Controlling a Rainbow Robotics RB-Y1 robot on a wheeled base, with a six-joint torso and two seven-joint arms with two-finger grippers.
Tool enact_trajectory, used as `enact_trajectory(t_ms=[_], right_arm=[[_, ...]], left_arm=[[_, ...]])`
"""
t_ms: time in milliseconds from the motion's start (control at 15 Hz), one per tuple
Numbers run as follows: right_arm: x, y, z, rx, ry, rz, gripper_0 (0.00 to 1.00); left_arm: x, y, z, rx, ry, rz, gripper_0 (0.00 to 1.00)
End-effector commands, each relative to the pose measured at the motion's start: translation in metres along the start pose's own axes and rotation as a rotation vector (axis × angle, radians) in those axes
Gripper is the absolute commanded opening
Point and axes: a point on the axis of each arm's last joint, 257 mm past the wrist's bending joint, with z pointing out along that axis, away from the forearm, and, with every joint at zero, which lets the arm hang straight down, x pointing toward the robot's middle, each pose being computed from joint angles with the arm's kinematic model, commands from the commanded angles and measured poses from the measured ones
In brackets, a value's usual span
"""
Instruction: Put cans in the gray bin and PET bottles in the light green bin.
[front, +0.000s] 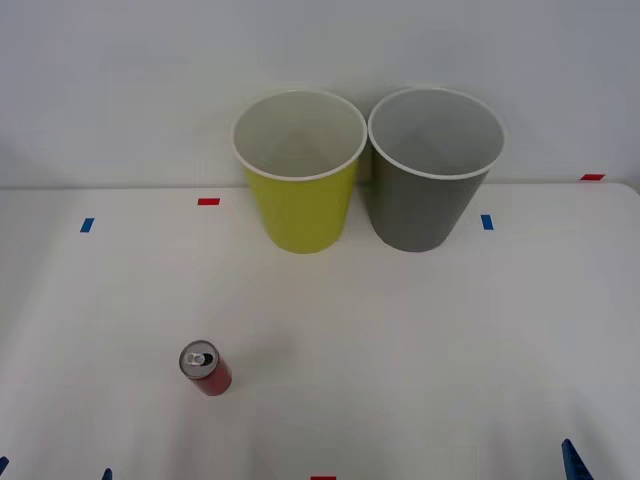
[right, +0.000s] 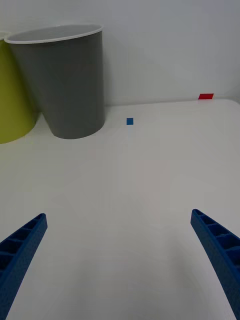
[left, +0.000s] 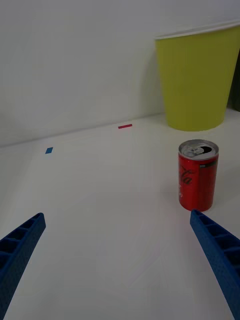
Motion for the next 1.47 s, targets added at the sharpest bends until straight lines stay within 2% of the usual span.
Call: enact_trajectory(t_ms=[67,467,533,600,667,800,1000,1200,1333,1467], right_arm=[[0.000,0.000,0.000,0.000,0.000,0.000,1.00],[0.000,0.000,0.000,0.000,0.000,0.000,1.00],[0.000,0.000,0.000,0.000,0.000,0.000,1.00],[0.000,0.000,0.000,0.000,0.000,0.000,1.00],[0.000,0.000,0.000,0.000,0.000,0.000,1.00],[0.000,0.000,0.000,0.000,0.000,0.000,1.00],[0.000,0.000,0.000,0.000,0.000,0.000,1.00],[0.000,0.000,0.000,0.000,0.000,0.000,1.00],[0.000,0.000,0.000,0.000,0.000,0.000,1.00],[0.000,0.000,0.000,0.000,0.000,0.000,1.00]], left_arm=[[0.000,0.000,0.000,0.000,0.000,0.000,1.00],[0.000,0.000,0.000,0.000,0.000,0.000,1.00],[0.012,-0.004,0.001,0.007,0.019,-0.007,1.00],[0.011,-0.005,0.003,0.031,0.001,0.010,1.00],[0.009,-0.011,0.005,0.070,-0.020,0.008,1.00],[0.015,-0.022,0.013,0.157,-0.027,0.019,1.00],[0.013,-0.021,0.031,0.256,-0.054,0.070,1.00],[0.016,-0.032,0.053,0.361,-0.073,0.074,1.00],[0.022,-0.042,0.064,0.411,-0.081,0.075,1.00],[0.023,-0.057,0.080,0.453,-0.092,0.042,1.00]])
